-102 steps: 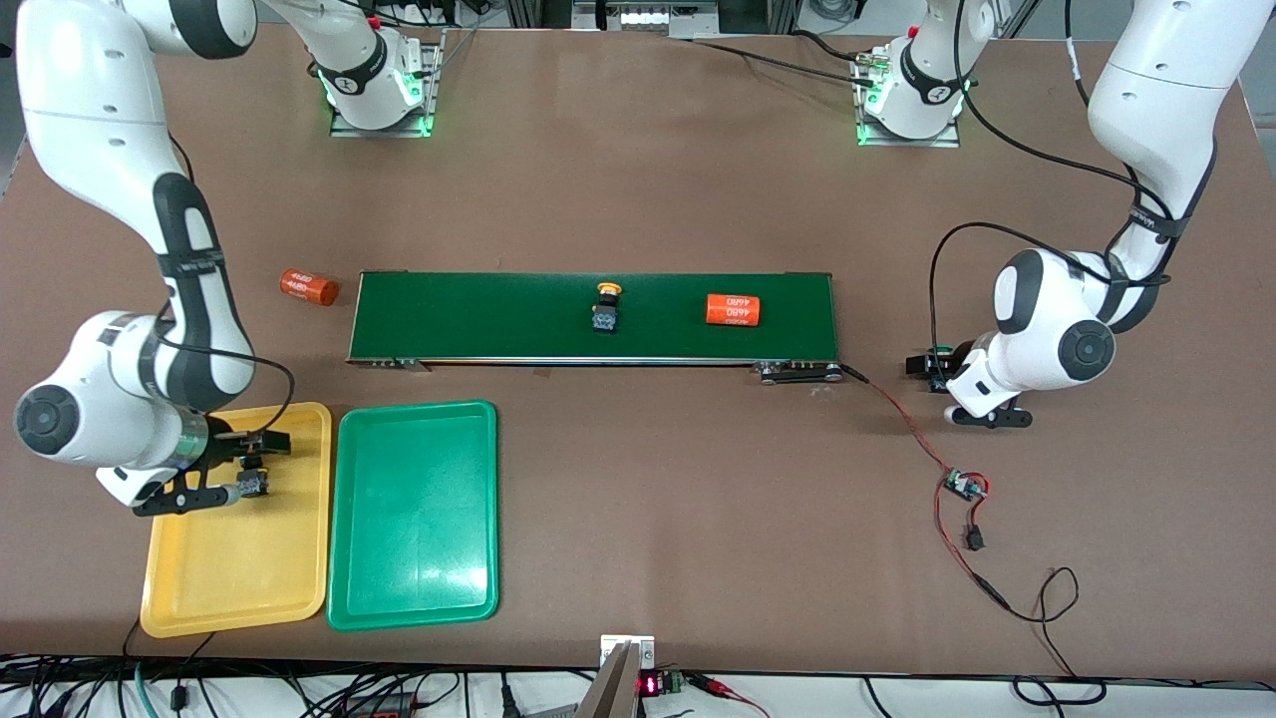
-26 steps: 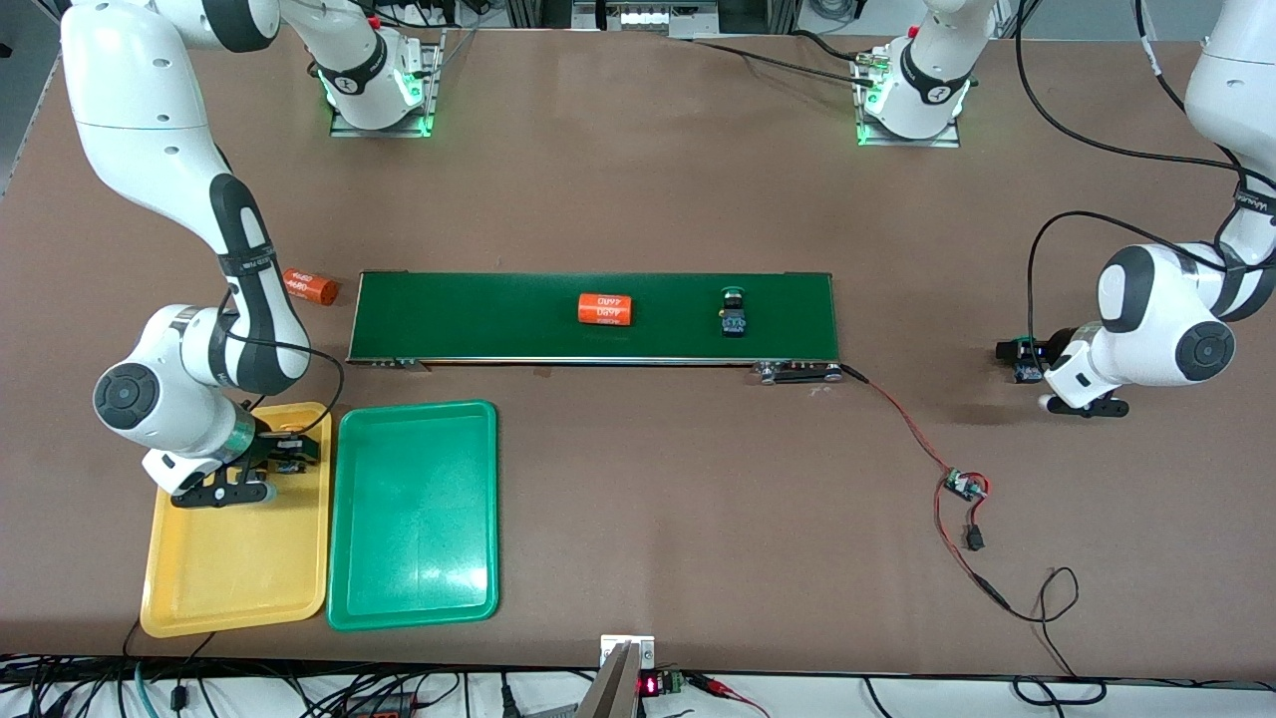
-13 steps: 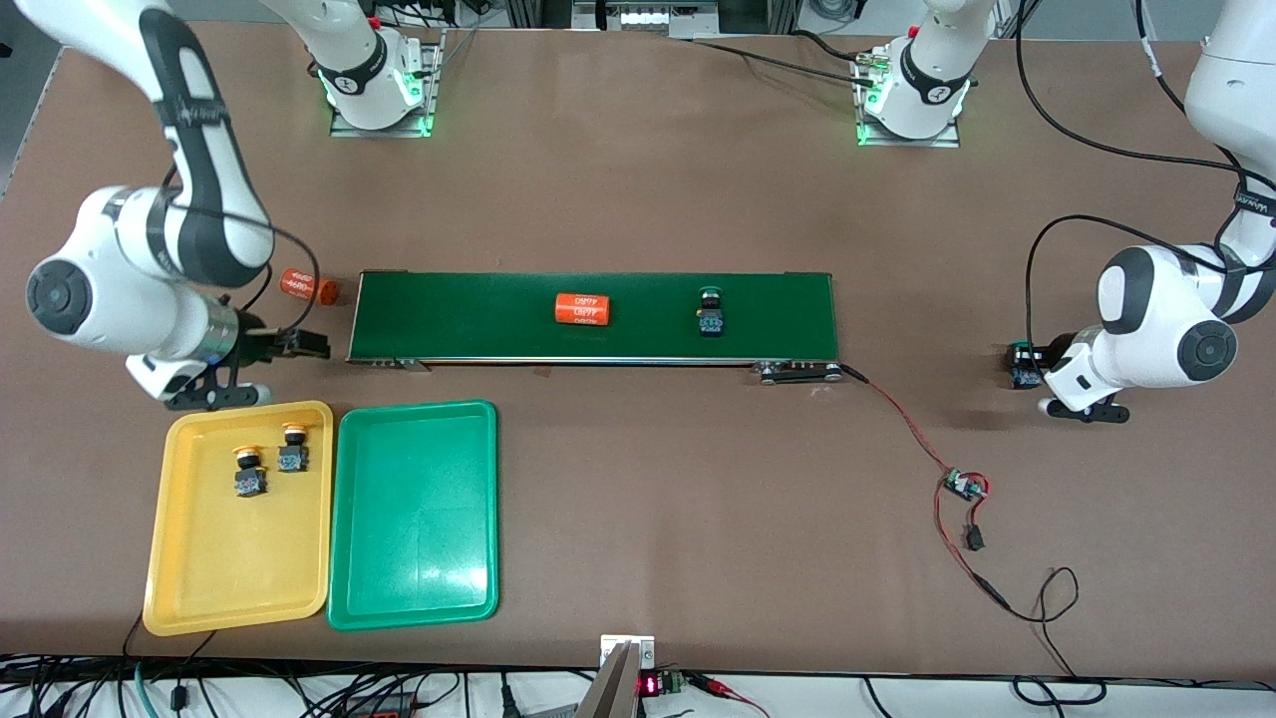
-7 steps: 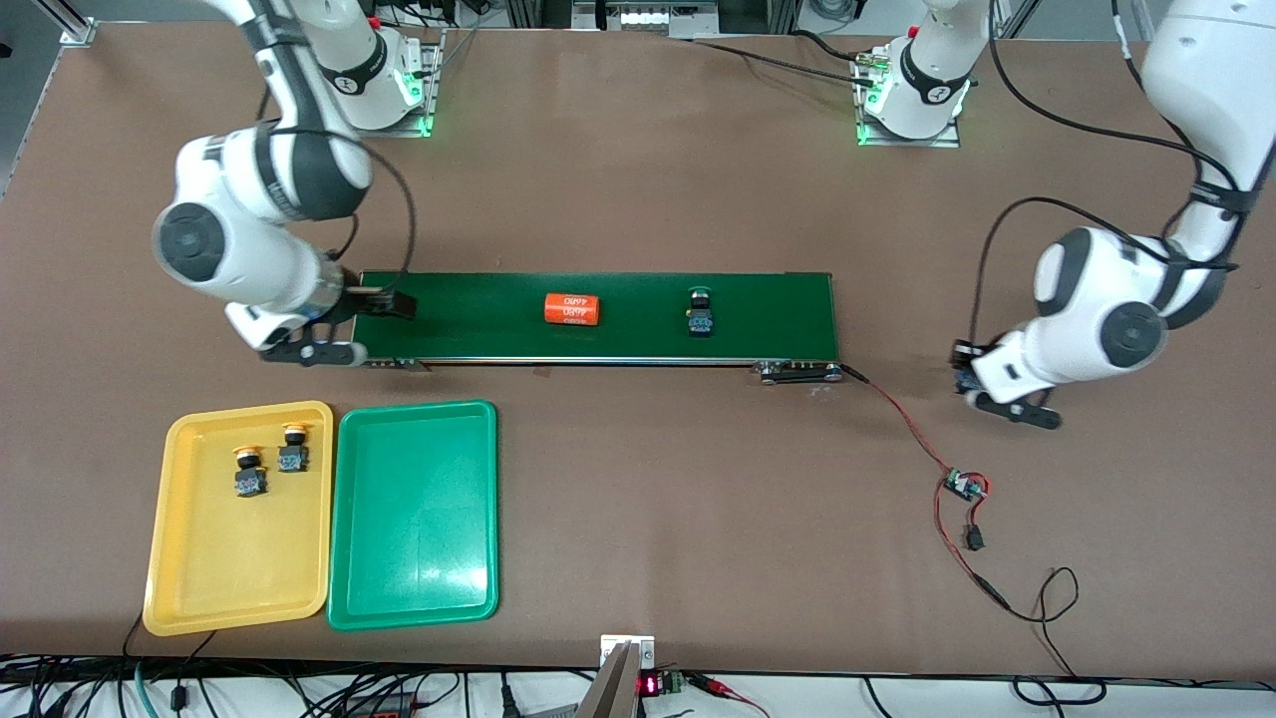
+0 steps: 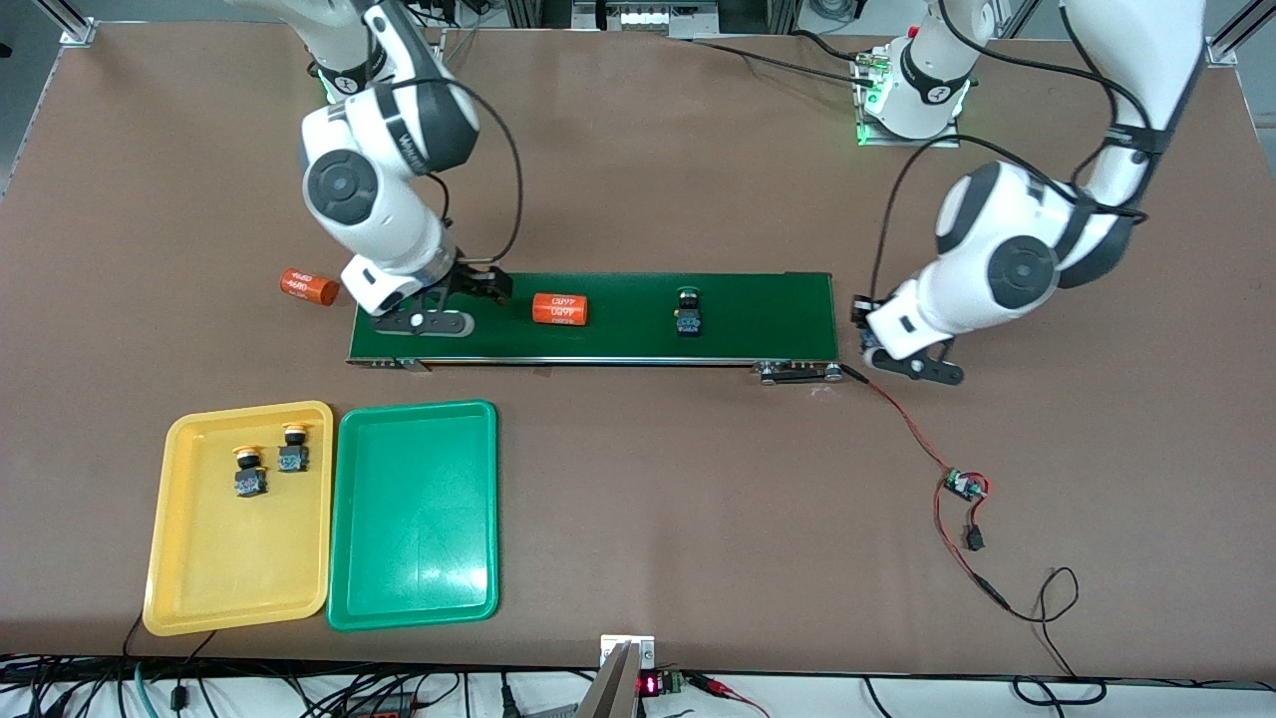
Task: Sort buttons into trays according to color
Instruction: 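Place the button on the conveyor while the right gripper grasps the cylinder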
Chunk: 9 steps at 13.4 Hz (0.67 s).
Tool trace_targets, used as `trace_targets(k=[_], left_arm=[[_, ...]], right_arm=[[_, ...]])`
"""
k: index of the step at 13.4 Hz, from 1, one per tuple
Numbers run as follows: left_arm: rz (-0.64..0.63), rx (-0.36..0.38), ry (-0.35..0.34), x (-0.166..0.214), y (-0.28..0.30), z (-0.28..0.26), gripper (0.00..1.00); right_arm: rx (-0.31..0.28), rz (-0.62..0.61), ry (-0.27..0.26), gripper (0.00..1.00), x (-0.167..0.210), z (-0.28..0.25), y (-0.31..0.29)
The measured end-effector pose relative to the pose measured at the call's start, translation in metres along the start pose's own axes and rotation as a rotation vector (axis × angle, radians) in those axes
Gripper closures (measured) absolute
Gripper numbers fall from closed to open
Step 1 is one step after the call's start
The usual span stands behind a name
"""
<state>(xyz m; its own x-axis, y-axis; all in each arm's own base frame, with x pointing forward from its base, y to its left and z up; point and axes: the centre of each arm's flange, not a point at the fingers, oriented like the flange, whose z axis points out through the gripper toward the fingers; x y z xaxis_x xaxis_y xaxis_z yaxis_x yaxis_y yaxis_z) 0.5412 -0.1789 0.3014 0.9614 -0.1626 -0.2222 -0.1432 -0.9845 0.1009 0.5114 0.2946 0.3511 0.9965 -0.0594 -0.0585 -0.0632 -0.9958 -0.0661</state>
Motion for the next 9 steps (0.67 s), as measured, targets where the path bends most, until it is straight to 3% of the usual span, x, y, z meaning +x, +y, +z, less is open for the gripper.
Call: trace_targets(k=[4, 9], left_arm=[[-0.059, -0.032, -0.032, -0.013, 0.05, 0.017, 0.59], [-0.055, -0.062, -0.008, -0.011, 0.066, 0.046, 0.59]], right_arm=[[-0.057, 0.021, 0.094, 0.0, -0.017, 0.031, -0.034], [-0.058, 0.028, 0.106, 0.0, -0.012, 0.044, -0.033]])
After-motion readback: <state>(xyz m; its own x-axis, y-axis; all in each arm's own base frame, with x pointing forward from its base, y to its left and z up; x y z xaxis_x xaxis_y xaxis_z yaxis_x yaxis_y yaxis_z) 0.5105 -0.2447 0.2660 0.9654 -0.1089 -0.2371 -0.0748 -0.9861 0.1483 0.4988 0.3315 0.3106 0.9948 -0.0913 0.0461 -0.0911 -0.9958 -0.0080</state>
